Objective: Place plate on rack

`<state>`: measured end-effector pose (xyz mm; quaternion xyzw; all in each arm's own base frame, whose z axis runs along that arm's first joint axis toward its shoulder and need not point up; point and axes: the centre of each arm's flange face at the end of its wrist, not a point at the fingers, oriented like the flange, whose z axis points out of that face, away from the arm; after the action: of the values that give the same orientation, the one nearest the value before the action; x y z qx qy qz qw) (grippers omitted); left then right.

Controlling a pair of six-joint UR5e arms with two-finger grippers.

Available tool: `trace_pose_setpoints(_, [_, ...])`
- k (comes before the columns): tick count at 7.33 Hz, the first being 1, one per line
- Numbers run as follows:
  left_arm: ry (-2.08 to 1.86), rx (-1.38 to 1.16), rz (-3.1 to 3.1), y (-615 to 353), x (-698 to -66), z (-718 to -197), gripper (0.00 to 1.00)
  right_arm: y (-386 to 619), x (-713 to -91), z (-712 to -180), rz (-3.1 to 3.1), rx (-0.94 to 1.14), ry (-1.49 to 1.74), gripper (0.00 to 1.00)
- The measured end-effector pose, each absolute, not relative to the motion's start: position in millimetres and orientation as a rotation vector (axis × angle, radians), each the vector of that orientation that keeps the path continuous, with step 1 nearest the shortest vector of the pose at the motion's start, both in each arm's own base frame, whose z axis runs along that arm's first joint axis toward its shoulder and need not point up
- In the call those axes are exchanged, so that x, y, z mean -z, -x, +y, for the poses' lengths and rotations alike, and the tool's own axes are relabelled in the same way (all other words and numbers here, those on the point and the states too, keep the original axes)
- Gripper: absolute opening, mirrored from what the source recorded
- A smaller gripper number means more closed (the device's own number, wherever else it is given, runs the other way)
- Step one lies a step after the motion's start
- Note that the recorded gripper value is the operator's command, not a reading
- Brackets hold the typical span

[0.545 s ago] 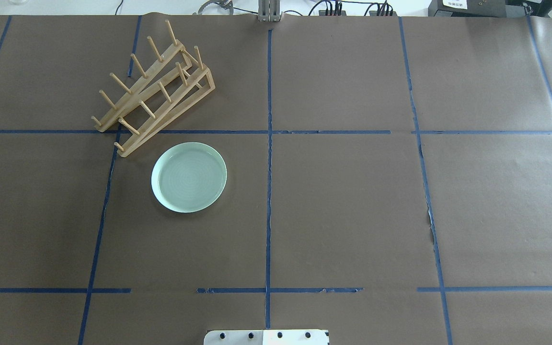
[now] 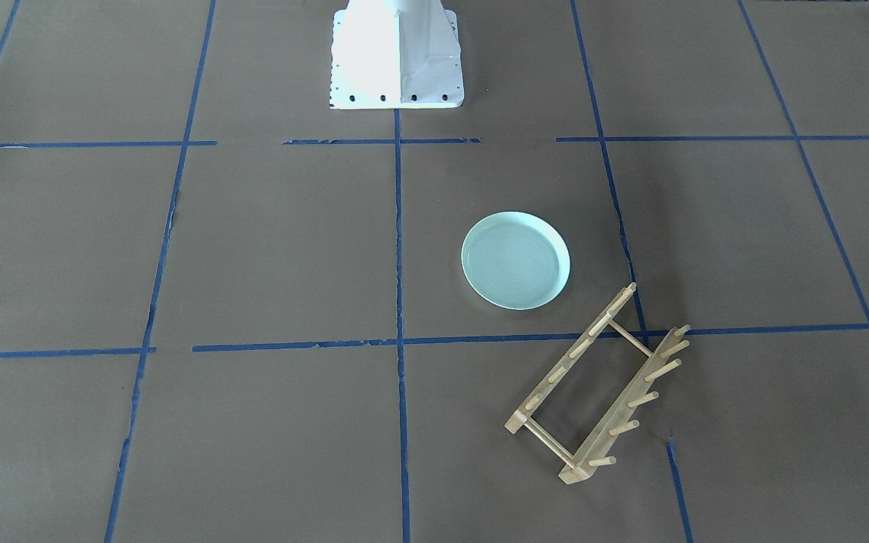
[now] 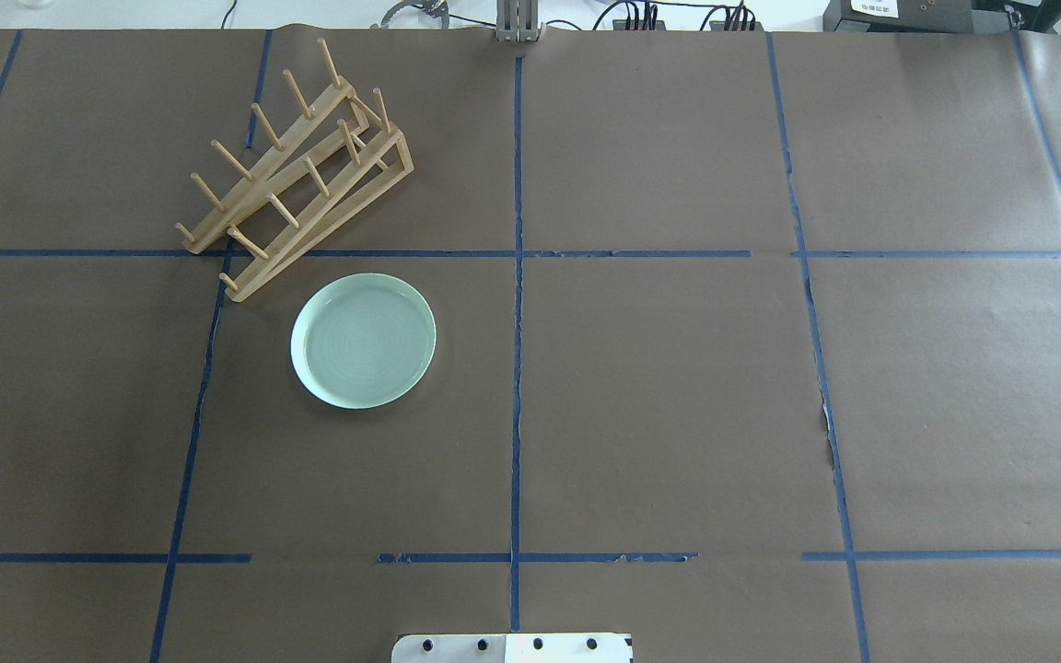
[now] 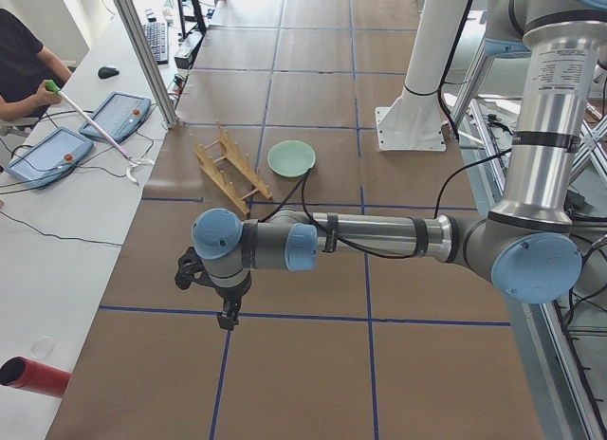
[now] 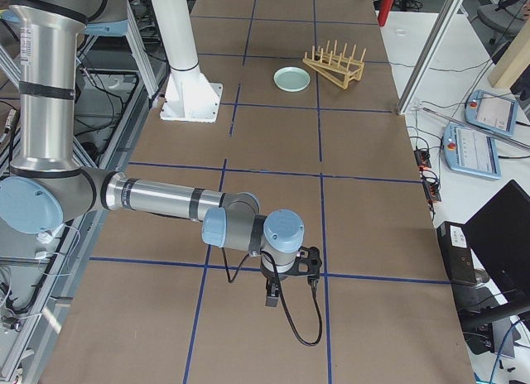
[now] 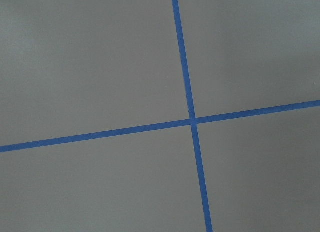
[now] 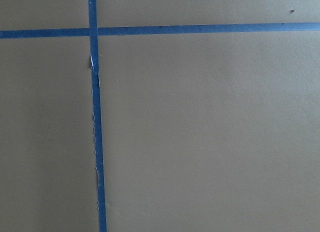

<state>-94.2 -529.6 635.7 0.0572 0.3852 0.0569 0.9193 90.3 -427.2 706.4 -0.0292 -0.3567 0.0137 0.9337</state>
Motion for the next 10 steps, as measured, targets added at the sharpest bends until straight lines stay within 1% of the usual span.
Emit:
trace_pose_setpoints(4, [-0.156,-0.119,0.797,93,-615,-512,1.0,-90,-706,-427,-0.73,-0.028,0.059,1.0])
trace_pose_setpoints(8, [-0.151,0.029,0.808,91,-573,-533,1.0,-90,-707,-427,-0.73,-0.028,0.061,1.0])
trace_pose_setpoints(10, [-0.133,0.088,0.822,57,-536,-544,1.0,-90,-706,-427,-0.73,-0.028,0.06,1.0])
